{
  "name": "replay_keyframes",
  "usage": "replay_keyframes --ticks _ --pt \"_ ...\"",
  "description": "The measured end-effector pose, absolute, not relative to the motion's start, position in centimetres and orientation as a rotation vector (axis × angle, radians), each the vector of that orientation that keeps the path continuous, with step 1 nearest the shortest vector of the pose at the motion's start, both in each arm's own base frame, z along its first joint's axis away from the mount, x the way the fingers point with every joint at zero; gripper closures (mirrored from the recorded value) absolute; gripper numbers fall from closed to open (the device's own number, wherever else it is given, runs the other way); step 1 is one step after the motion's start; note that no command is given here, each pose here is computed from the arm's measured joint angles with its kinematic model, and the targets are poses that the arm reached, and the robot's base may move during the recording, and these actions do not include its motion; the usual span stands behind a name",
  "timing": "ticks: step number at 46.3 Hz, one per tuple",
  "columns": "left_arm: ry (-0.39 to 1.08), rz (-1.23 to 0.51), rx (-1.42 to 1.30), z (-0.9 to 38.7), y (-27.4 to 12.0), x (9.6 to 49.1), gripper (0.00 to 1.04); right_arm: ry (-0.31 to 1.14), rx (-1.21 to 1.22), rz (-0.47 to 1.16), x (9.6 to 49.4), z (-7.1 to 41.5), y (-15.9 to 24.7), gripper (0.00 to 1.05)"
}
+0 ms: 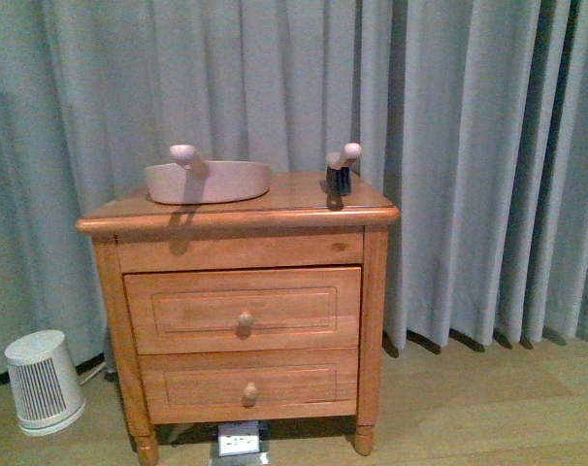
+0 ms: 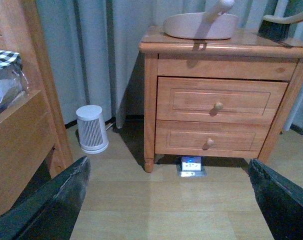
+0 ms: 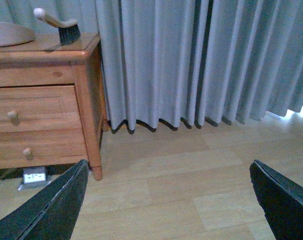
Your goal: Clean up trash
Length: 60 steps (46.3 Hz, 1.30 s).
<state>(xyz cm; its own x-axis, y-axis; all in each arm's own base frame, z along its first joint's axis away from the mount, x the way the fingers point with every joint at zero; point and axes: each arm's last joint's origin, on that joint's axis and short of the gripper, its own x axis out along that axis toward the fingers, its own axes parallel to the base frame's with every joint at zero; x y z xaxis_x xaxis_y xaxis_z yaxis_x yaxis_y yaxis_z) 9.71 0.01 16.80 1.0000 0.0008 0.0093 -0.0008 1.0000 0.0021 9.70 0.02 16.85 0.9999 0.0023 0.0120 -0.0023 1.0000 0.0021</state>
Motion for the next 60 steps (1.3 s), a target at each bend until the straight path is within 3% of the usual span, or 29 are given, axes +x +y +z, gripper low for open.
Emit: replay_keyframes --ticks 60 --pt "-0.009 0.001 0.002 16.80 0.01 9.71 0.08 -0.012 0.002 0.002 9.70 16.85 0.02 0.07"
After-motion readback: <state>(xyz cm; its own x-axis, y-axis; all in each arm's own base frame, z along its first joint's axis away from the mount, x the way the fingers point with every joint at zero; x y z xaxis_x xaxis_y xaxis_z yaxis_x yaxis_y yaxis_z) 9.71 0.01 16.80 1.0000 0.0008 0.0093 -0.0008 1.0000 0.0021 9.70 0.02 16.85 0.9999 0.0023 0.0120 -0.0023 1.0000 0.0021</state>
